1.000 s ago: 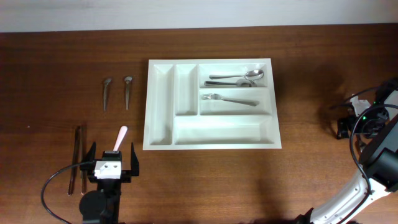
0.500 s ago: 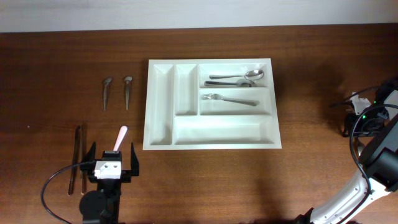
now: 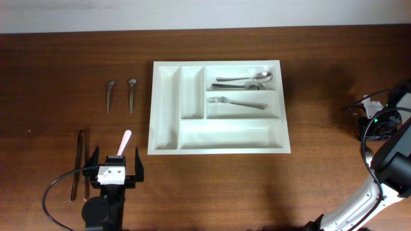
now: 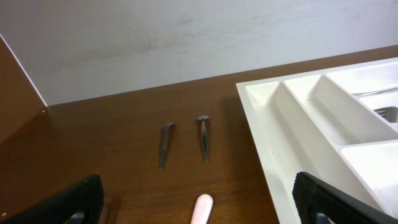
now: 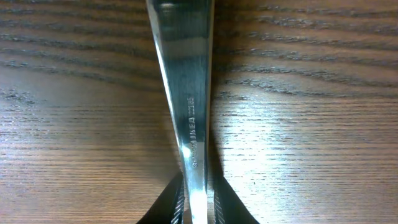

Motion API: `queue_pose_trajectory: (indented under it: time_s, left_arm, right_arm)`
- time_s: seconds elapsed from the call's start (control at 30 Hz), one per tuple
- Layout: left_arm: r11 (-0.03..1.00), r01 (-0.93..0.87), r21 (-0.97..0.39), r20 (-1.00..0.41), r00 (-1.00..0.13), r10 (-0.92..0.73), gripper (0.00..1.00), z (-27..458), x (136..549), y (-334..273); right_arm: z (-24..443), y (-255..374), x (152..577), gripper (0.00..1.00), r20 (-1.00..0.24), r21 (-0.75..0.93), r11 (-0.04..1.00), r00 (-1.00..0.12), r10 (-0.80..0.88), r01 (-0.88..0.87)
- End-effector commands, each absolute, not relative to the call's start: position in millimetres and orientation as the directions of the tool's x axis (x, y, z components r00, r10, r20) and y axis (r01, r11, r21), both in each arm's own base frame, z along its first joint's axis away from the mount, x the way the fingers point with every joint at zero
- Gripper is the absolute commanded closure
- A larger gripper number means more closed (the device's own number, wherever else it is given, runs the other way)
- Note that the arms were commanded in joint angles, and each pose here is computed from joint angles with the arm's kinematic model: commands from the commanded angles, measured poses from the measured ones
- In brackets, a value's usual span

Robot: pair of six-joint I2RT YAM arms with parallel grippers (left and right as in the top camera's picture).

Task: Pack container
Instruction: 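Lower the right gripper and close it on the fork handle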

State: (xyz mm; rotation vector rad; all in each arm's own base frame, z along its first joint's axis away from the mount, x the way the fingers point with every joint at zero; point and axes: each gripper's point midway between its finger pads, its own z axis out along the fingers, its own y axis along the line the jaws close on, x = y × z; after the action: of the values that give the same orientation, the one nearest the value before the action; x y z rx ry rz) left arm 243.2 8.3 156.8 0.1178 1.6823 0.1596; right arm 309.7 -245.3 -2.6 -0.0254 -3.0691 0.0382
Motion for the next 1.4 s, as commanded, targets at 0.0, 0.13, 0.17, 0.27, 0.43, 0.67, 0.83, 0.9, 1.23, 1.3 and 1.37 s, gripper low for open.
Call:
queue_pose_trajectory:
  time_s: [0.0, 0.13, 0.17, 0.27, 0.43, 0.67, 0.83, 0.9, 1.23, 1.3, 1.37]
  left_arm:
    - [0.986, -0.012, 0.164, -0.980, -0.113, 0.162, 0.01, 156.2, 243.2, 7.6]
    - [0.986, -0.012, 0.164, -0.980, -0.113, 0.162, 0.01, 156.2, 243.2, 7.6]
    - [0.986, -0.012, 0.164, -0.980, -0.113, 0.162, 0.01, 156.2, 243.2, 7.6]
    - [0.986, -0.012, 0.164, -0.980, -0.113, 0.162, 0.01, 156.2, 243.2, 7.6]
    - [0.986, -0.012, 0.164, -0.980, -0.113, 0.162, 0.01, 156.2, 243.2, 7.6]
    - [0.986, -0.012, 0.164, -0.980, -0.113, 0.162, 0.01, 156.2, 243.2, 7.6]
    - [0.986, -0.012, 0.164, -0.980, -0.113, 0.162, 0.01, 156.2, 243.2, 7.6]
    - [0.986, -0.012, 0.164, -0.980, -0.113, 0.162, 0.01, 156.2, 243.2, 7.6]
    - [0.986, -0.011, 0.164, -0.980, -0.112, 0.162, 0.01, 156.2, 243.2, 7.5]
    - [0.986, -0.011, 0.164, -0.980, -0.112, 0.162, 0.01, 156.2, 243.2, 7.5]
    - [0.986, -0.012, 0.164, -0.980, -0.113, 0.162, 0.01, 156.2, 243.2, 7.6]
  right_arm:
    - [-25.0, -247.6, 297.8, 0.83, 0.138, -0.024, 0.999, -0.990, 0.025, 0.022]
    - [-24.6, -249.9, 296.2, 0.83, 0.148, -0.039, 0.999, -0.989, 0.025, 0.019]
    - [-24.6, -250.2, 296.0, 0.84, 0.150, -0.040, 0.999, -0.988, 0.025, 0.019]
    - [-25.0, -250.1, 295.9, 0.83, 0.150, -0.040, 0.999, -0.988, 0.025, 0.019]
    - [-26.1, -249.8, 295.5, 0.82, 0.153, -0.038, 0.999, -0.988, 0.025, 0.019]
    - [-26.5, -247.5, 297.0, 0.82, 0.144, -0.025, 0.999, -0.989, 0.024, 0.021]
    - [-26.9, -247.0, 297.3, 0.81, 0.143, -0.022, 1.000, -0.989, 0.024, 0.021]
    - [-27.0, -246.8, 297.2, 0.82, 0.143, -0.021, 1.000, -0.989, 0.024, 0.021]
    - [-30.1, -242.4, 294.5, 0.95, 0.148, -0.004, 1.000, -0.989, 0.023, 0.023]
    - [-30.1, -242.4, 294.4, 0.96, 0.148, -0.004, 1.000, -0.989, 0.023, 0.023]
    - [-30.1, -242.3, 294.5, 0.96, 0.147, -0.003, 1.000, -0.989, 0.023, 0.023]
